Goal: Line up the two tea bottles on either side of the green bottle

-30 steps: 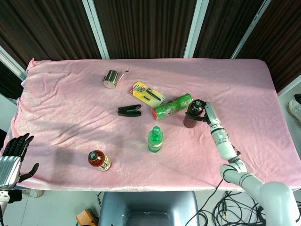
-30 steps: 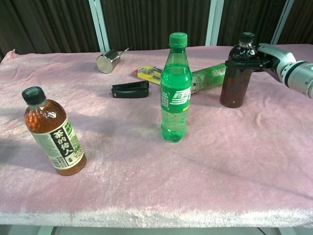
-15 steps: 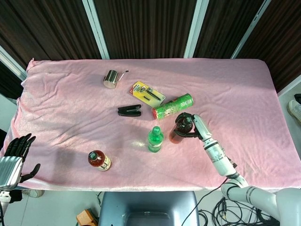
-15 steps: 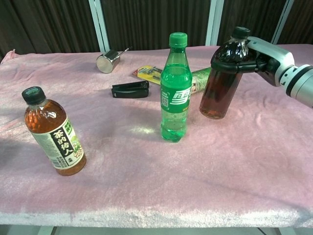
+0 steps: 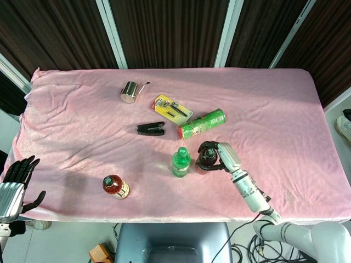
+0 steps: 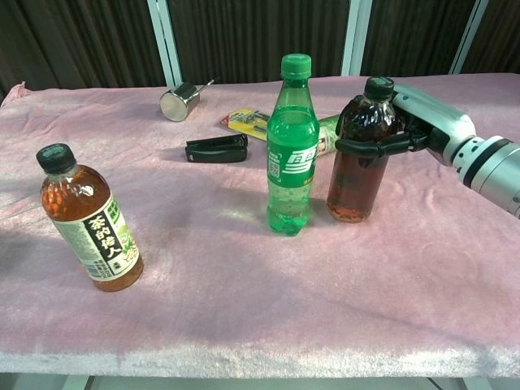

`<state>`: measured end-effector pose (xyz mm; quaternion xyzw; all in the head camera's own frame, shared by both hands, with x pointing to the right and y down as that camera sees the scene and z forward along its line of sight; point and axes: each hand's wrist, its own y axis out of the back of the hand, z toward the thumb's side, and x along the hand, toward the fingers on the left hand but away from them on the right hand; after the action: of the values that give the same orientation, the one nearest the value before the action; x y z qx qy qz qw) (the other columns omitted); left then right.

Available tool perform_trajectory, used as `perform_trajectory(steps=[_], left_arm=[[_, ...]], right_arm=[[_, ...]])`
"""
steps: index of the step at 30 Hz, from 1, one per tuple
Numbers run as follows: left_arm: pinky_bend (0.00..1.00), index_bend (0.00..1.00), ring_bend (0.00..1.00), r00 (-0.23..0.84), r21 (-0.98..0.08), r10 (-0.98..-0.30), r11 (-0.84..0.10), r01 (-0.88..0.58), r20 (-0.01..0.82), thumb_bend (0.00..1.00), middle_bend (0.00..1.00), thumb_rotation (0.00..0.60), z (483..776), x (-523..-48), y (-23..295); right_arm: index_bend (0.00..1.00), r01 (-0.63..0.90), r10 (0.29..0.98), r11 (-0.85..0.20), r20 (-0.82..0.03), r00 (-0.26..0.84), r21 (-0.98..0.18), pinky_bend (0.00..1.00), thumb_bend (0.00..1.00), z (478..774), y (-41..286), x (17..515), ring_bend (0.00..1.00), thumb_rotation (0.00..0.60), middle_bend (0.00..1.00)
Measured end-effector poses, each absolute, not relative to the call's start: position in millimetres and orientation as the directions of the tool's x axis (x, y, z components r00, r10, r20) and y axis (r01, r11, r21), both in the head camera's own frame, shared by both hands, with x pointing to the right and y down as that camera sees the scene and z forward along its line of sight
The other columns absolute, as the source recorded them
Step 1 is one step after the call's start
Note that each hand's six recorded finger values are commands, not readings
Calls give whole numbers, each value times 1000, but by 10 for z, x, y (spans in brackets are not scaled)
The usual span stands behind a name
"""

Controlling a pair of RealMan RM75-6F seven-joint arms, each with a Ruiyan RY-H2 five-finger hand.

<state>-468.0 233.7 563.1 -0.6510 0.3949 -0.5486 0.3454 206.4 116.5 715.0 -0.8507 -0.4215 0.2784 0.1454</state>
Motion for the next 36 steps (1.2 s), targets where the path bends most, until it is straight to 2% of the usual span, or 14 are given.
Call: perform_trajectory(steps=[12,18,21,26,31,36], left_arm=[[56,0,0,87,-880,-889,-457,-133,449,326,22,600,5651,-4673,2337],[56,0,0,91,-878,-887,-460,-131,452,326,21,600,5654,-4665,2340],[56,0,0,90,-877,-887,-461,-132,453,326,21,600,5657,-4668,2340],[56,0,0,91,-878,-887,-461,-131,453,326,21,600,5657,-4664,2344],[56,0,0,92,-878,-888,-460,-131,451,326,21,600,5652,-4661,2345],[56,0,0,93,-880,-889,-457,-131,448,326,21,600,5646,-4662,2345]], right_arm=[[990,644,791,-612,-364,492,-460,658,327,7213,1200,2074,612,600,689],[896,639,790,-613,-358,497,-465,648,327,7214,1230,2079,600,600,688],[786,634,787,-617,-351,508,-467,618,327,7201,1249,2082,561,600,644],[466,624,783,-622,-347,517,-474,549,317,7196,1278,2108,428,600,450],[218,612,770,-638,-364,525,-467,479,291,7209,1297,2126,339,600,321],[61,613,765,-644,-365,531,-458,432,272,7181,1300,2134,276,600,249]])
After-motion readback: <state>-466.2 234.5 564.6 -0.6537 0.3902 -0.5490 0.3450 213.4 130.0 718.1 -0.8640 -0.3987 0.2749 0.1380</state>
